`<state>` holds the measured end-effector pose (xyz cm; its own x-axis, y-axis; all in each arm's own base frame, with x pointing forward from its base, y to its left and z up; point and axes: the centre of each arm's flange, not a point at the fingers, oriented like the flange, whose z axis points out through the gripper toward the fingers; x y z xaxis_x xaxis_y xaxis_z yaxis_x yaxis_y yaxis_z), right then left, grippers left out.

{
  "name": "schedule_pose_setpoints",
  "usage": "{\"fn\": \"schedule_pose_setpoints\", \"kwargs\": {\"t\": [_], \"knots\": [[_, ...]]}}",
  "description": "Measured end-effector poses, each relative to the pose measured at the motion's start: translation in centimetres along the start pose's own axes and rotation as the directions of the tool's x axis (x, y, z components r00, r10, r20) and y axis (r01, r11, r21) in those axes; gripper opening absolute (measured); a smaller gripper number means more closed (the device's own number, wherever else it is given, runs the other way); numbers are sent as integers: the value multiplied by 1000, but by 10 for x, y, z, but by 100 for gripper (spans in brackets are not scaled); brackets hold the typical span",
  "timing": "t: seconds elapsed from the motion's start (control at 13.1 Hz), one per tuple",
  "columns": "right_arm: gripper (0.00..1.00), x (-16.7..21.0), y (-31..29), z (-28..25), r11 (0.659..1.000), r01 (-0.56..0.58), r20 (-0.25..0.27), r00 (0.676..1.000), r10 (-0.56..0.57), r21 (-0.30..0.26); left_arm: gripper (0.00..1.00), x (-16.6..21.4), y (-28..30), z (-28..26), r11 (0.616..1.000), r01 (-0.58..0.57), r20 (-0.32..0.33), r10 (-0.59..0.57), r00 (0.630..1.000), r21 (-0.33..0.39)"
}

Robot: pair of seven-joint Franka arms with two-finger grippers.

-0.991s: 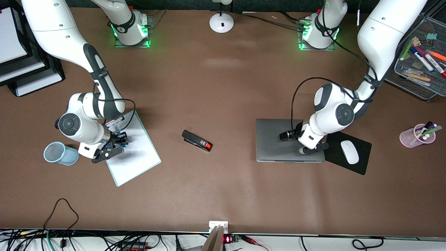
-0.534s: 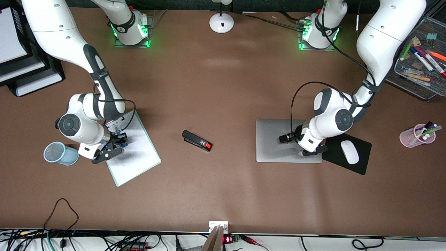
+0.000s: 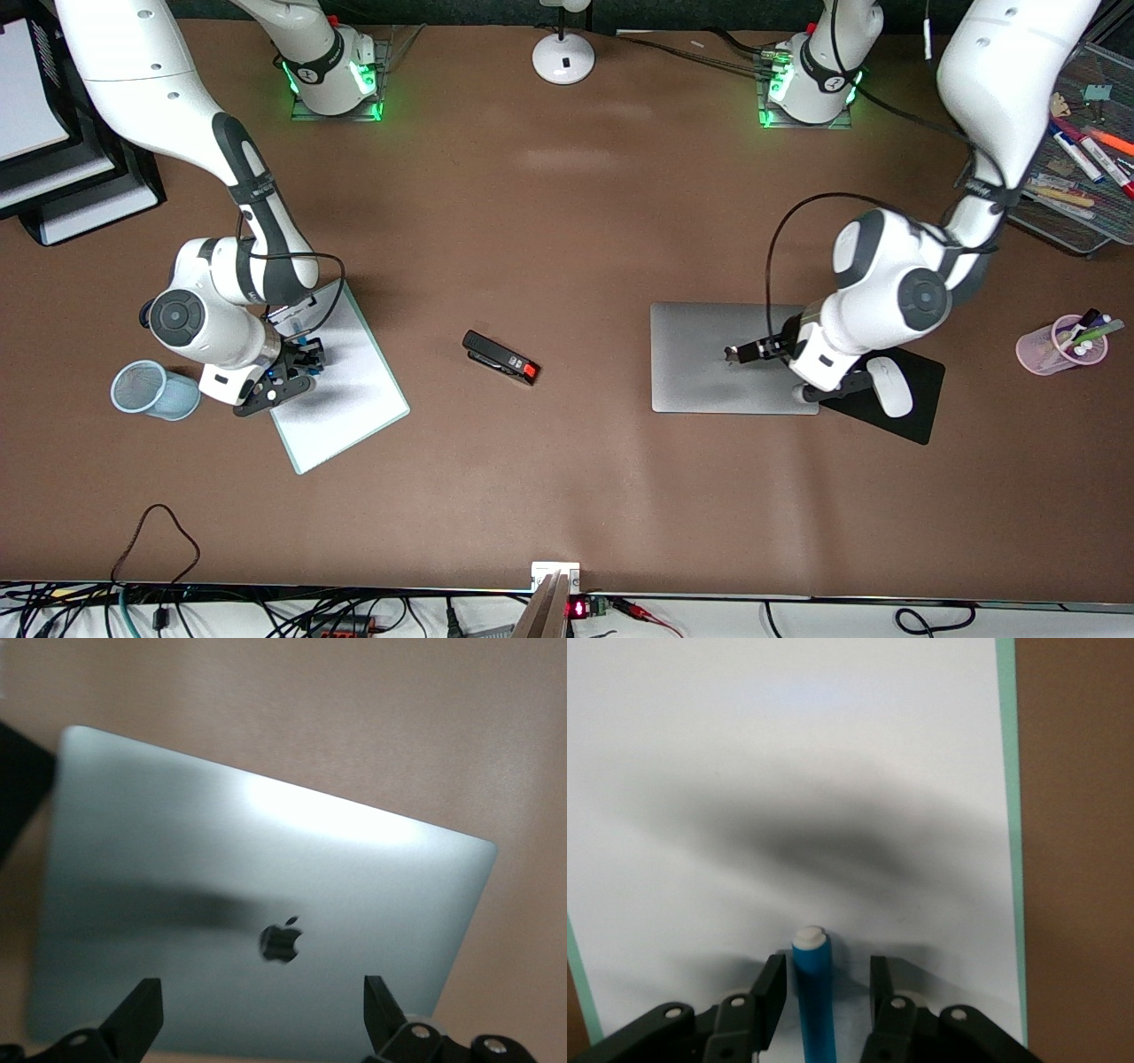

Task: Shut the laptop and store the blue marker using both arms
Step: 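Lift the blue marker with the right gripper while the left gripper withdraws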

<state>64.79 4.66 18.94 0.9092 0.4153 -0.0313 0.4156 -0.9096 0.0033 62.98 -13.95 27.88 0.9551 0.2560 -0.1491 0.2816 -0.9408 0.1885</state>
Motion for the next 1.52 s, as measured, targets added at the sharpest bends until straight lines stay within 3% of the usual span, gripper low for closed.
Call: {"fn": "schedule_pose_setpoints", "kwargs": {"t": [0.08, 0.3, 0.61, 0.99, 1.14, 1.52], "knots": [[41, 0, 0, 0, 1000, 0, 0, 1000, 0, 0, 100, 1, -2, -12, 1000, 3, 2, -3, 1000, 9], [40, 0, -1, 0, 1000, 1, 0, 1000, -1, 0, 100, 3, -7, -46, 999, 10, -6, -9, 1000, 31], [32, 1, -1, 0, 1000, 2, 0, 1000, -2, 1, 100, 11, -17, -103, 989, -12, 5, 11, 1000, 144], [21, 1, -4, 6, 999, -21, -1, 1000, 21, 26, 100, 4, -16, -183, 978, -13, 31, 7, 999, 209], [20, 1, -4, 6, 999, -26, -2, 1000, 26, 30, 100, -4, -21, -218, 964, -61, 47, 51, 998, 261], [18, 16, 2, -14, 1000, -27, -50, 998, 28, 17, 100, -46, -18, -304, 933, -201, 0, 211, 978, 299]]}}
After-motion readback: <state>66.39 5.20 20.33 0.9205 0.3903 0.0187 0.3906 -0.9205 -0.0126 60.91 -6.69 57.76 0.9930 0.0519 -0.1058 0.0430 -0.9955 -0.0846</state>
